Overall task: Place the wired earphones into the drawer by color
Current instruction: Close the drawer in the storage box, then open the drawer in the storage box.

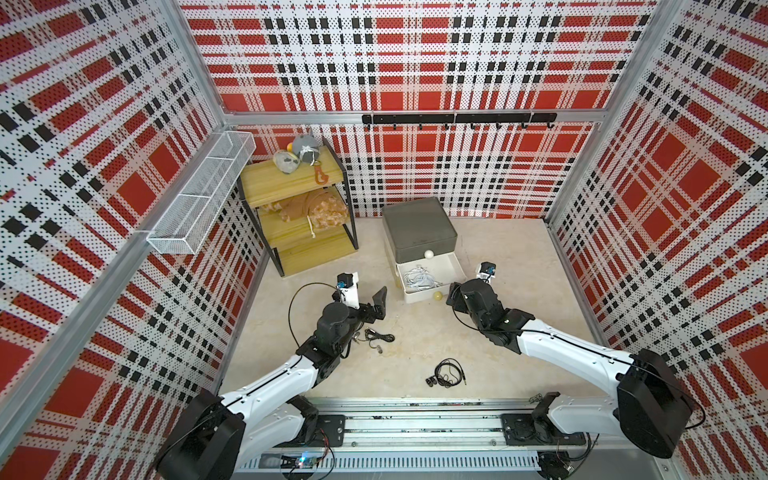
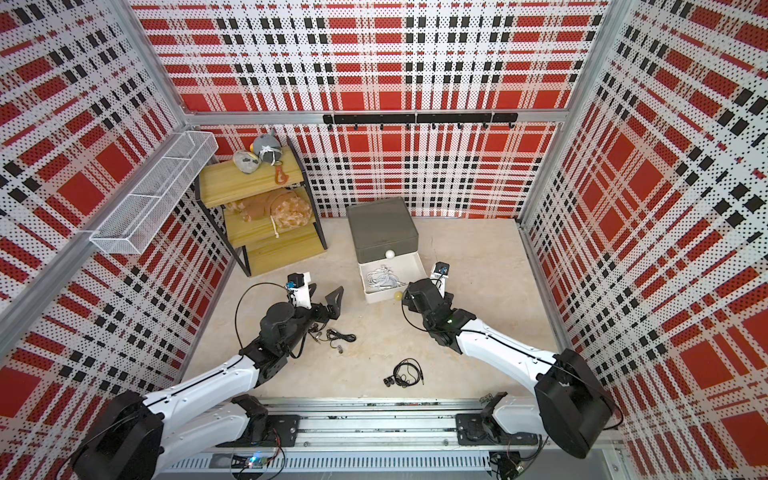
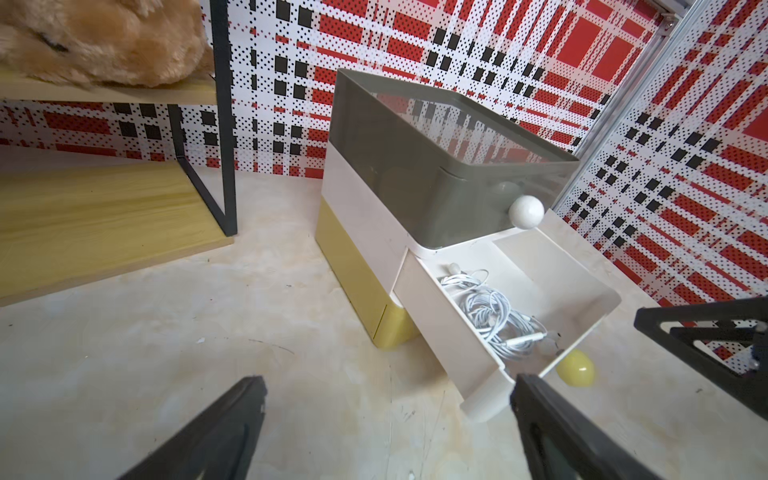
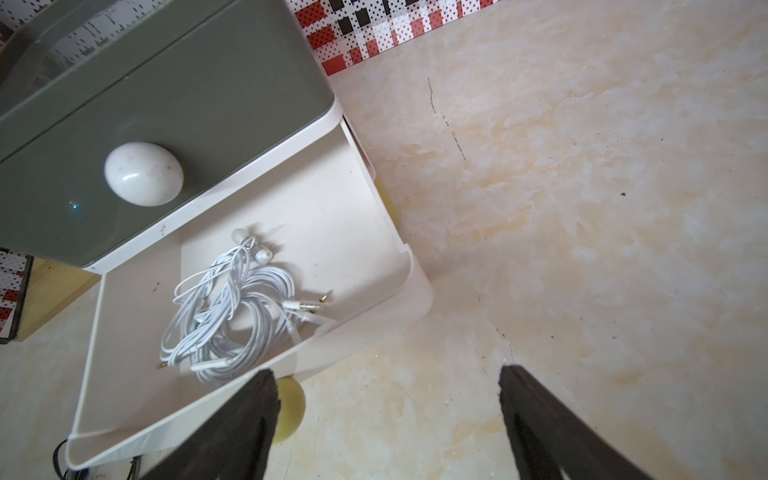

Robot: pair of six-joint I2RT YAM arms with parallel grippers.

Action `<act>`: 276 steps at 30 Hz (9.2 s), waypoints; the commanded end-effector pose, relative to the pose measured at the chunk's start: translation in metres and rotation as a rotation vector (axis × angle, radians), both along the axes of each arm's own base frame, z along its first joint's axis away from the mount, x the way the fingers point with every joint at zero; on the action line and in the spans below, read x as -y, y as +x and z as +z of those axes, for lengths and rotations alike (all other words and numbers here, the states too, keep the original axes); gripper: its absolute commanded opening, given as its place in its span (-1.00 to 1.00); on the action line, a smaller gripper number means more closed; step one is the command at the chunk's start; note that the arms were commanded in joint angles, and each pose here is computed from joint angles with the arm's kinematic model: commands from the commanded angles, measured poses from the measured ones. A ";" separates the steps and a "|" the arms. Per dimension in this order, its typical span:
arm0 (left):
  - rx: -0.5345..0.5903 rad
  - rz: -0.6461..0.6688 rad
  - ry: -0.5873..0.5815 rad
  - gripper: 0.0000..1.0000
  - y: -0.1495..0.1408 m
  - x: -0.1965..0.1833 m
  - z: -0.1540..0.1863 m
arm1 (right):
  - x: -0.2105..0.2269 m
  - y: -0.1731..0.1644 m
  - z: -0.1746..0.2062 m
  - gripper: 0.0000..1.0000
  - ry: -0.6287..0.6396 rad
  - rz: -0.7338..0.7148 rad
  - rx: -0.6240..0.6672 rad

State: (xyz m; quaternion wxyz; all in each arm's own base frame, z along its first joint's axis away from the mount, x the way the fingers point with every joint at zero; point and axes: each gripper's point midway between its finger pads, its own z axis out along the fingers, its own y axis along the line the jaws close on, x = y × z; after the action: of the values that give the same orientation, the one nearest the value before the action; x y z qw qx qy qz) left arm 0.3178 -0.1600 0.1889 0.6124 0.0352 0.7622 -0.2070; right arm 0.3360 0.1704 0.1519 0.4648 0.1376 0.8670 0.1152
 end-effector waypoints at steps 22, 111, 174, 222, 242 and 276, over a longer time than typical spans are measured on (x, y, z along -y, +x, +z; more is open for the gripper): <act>0.022 -0.002 0.006 0.98 0.000 0.001 0.002 | -0.006 0.014 -0.020 0.78 0.172 0.023 -0.136; 0.098 0.039 -0.003 0.98 -0.009 -0.013 0.013 | -0.059 0.106 -0.028 0.76 0.177 0.059 -0.053; 0.111 0.122 -0.019 0.98 -0.009 -0.032 0.014 | -0.099 0.095 -0.068 0.26 0.206 0.385 0.047; 0.113 0.127 -0.021 0.98 -0.010 -0.034 0.015 | -0.085 0.088 -0.089 -0.32 0.251 0.329 0.042; 0.114 0.127 -0.025 0.98 -0.010 -0.034 0.015 | -0.065 0.042 -0.089 -0.34 0.252 0.331 0.004; 0.113 0.123 -0.028 0.98 -0.010 -0.033 0.016 | -0.065 -0.035 -0.090 -0.24 0.225 0.352 -0.062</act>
State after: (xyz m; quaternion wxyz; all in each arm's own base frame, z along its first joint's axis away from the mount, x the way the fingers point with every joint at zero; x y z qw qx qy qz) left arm 0.3085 -0.1298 0.2016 0.6602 -0.0053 0.7302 -0.1756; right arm 0.3041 0.2355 0.0550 0.3862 0.0331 0.8781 0.2807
